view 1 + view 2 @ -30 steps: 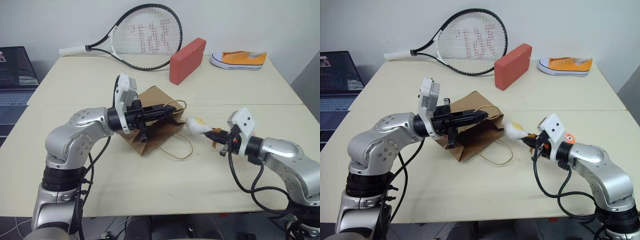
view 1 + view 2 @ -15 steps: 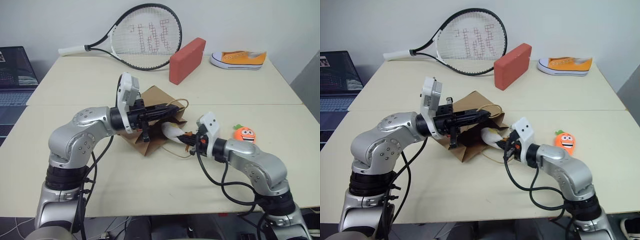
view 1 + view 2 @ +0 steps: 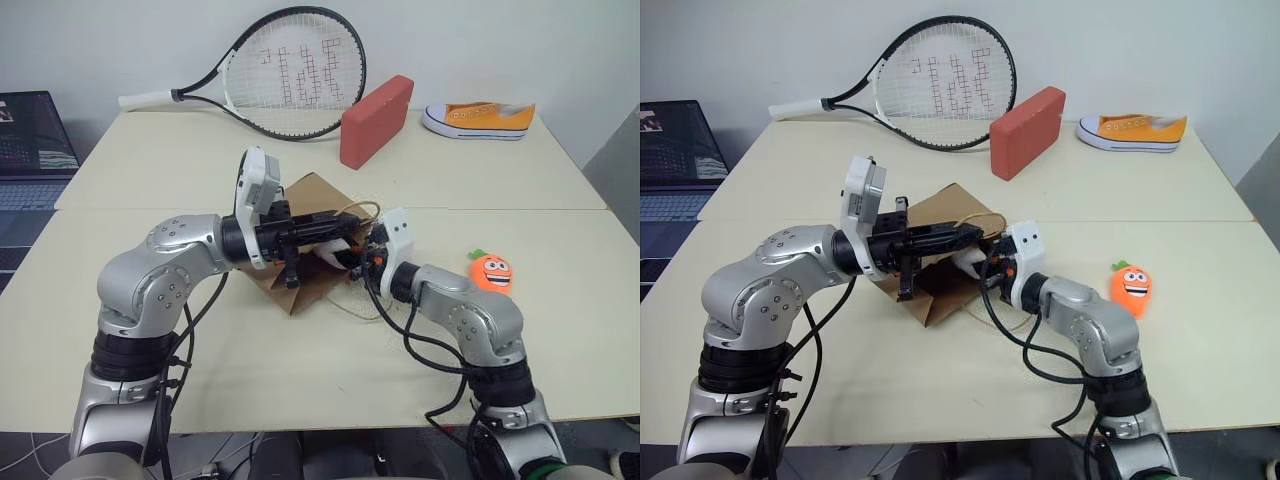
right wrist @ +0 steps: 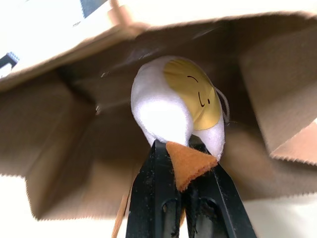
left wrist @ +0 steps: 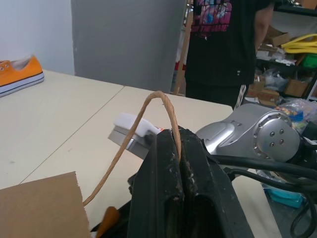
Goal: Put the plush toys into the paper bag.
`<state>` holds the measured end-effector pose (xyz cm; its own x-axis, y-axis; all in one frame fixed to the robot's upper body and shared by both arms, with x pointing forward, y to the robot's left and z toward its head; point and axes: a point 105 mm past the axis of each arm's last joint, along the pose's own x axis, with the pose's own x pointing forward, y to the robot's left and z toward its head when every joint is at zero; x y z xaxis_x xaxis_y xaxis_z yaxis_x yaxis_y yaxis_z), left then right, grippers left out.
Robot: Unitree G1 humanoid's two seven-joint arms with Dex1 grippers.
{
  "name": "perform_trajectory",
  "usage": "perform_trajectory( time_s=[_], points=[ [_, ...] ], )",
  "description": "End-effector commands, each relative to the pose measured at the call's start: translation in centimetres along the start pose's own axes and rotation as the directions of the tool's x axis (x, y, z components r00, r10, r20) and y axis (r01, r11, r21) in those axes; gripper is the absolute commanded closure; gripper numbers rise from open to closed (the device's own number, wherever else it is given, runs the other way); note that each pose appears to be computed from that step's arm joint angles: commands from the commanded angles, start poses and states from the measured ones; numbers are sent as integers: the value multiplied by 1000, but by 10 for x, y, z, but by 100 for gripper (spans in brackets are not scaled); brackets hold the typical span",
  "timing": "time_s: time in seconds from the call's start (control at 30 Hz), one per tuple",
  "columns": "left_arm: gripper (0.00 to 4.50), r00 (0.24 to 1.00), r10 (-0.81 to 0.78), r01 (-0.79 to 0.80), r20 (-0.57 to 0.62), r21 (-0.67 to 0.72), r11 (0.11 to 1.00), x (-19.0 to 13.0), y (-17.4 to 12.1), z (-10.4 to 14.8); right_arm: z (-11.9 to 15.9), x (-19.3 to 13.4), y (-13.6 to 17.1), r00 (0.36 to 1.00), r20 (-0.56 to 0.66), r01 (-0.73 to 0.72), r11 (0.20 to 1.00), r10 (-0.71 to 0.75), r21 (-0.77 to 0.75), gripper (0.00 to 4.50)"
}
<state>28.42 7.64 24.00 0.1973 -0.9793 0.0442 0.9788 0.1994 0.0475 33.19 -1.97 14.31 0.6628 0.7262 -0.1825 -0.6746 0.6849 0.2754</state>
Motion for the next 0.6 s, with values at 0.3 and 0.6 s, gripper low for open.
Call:
perform_trajectory(
  time_s=[0.3,0.6],
  points=[
    [450,1000,-24,24,9,26,999,0,-7,6,11,14,-8,994,88,69,997,-71,28,373],
    [450,1000,9,-9,26,25,1000,0,0,8,21,4,-4,989,131,68,997,-62,-45,43]
  ],
)
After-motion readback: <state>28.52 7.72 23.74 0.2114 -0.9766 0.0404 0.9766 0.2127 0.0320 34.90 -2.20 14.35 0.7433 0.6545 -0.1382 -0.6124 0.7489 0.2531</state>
